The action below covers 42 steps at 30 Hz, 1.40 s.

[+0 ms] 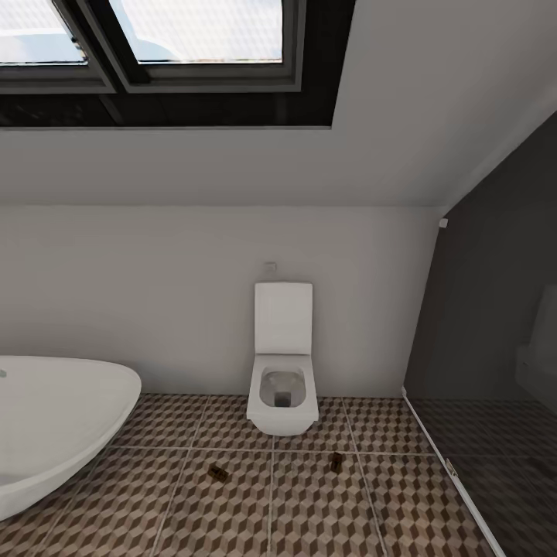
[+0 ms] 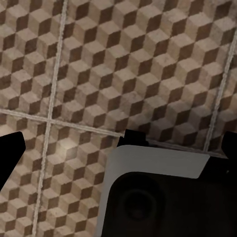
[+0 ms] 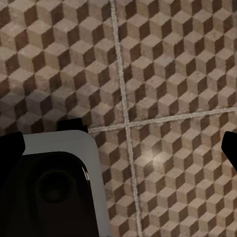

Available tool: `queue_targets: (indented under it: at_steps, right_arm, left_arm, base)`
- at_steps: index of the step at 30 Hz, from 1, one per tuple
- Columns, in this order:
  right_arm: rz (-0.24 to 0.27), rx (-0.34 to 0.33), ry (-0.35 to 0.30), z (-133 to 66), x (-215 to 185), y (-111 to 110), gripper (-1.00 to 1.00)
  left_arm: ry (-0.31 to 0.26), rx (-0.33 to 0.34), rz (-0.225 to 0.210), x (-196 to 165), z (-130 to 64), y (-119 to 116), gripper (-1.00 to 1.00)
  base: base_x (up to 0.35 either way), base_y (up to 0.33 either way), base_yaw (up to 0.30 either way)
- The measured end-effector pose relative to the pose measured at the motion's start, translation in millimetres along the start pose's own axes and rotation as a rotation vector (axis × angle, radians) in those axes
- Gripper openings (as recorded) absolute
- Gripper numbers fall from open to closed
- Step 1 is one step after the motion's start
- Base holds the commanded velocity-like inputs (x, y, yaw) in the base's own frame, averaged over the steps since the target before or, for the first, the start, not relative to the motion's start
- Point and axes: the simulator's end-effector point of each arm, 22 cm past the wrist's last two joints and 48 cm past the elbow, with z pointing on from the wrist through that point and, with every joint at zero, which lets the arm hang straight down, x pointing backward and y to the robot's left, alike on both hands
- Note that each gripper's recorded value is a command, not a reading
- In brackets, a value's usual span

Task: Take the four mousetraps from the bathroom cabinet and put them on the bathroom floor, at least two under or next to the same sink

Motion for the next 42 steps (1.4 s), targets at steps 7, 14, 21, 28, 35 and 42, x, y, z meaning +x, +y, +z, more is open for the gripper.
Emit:
queue_targets:
  at_steps: [7,14,21,28,35,42]
  right_arm:
    - [-0.004,-0.001,-0.003,0.1,-1.0,0.1,1.0]
    - [-0.008,-0.008,-0.004,-0.1,-1.3,3.5,1.0]
    - [-0.005,-0.009,-0.004,-0.1,-1.3,3.9,1.0]
    - [-0.005,-0.009,-0.004,-0.1,-1.5,4.3,1.0]
    - [-0.005,-0.009,-0.005,-0.1,-1.5,4.2,1.0]
    - [-0.005,-0.01,-0.005,-0.1,-1.5,4.4,1.0]
  left_arm:
    - [-0.008,-0.002,0.003,-3.4,0.2,1.4,1.0]
    - [-0.014,-0.004,0.01,-5.9,0.4,2.7,1.0]
    - [-0.016,-0.005,0.011,-6.8,0.5,3.9,1.0]
    - [-0.016,-0.006,0.01,-7.0,0.5,4.4,1.0]
    - [-0.016,-0.006,0.01,-7.3,0.5,4.5,1.0]
    - [-0.016,-0.006,0.011,-7.1,0.5,4.5,1.0]
  base:
    - [0.0,0.0,0.0]
    - [0.0,0.0,0.0]
    - [0.0,0.0,0.0]
    - [0.0,0.0,0.0]
    - [0.0,0.0,0.0]
    - [0.0,0.0,0.0]
